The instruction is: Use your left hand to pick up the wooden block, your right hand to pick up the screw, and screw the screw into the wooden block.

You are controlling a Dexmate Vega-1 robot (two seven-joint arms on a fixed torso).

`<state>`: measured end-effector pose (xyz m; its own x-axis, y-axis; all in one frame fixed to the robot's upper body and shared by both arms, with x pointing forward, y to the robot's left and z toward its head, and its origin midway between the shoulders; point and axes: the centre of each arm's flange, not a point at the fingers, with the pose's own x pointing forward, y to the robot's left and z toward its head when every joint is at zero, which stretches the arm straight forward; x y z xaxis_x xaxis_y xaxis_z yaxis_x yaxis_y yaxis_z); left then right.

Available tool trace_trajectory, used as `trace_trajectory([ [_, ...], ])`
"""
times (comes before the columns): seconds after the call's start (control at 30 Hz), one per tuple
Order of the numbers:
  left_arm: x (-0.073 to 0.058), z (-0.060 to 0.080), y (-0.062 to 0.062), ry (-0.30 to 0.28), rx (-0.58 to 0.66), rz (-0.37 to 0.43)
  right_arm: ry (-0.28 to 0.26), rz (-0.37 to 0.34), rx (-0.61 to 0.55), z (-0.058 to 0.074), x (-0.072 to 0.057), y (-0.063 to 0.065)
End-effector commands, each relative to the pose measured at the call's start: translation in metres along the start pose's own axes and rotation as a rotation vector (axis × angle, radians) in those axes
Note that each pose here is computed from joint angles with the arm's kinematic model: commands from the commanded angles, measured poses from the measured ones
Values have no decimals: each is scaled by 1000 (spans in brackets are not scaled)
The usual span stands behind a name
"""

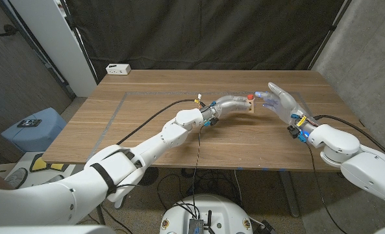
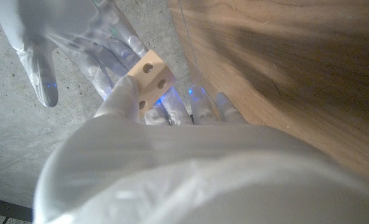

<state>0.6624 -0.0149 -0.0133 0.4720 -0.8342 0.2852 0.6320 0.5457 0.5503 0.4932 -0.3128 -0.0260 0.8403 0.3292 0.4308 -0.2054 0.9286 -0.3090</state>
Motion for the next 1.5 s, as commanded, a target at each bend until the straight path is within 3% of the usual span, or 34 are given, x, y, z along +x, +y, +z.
trace_trajectory([
  [0.03, -2, -1, -3, 5, -2, -1, -23, 14, 0, 0, 9, 0],
  [0.77, -4, 2, -7, 12, 38, -2, -23, 64, -3, 0, 17, 5],
  [1.5, -6, 6, -7, 20, 63, 1, -7, 65, -5, -4, 16, 5],
])
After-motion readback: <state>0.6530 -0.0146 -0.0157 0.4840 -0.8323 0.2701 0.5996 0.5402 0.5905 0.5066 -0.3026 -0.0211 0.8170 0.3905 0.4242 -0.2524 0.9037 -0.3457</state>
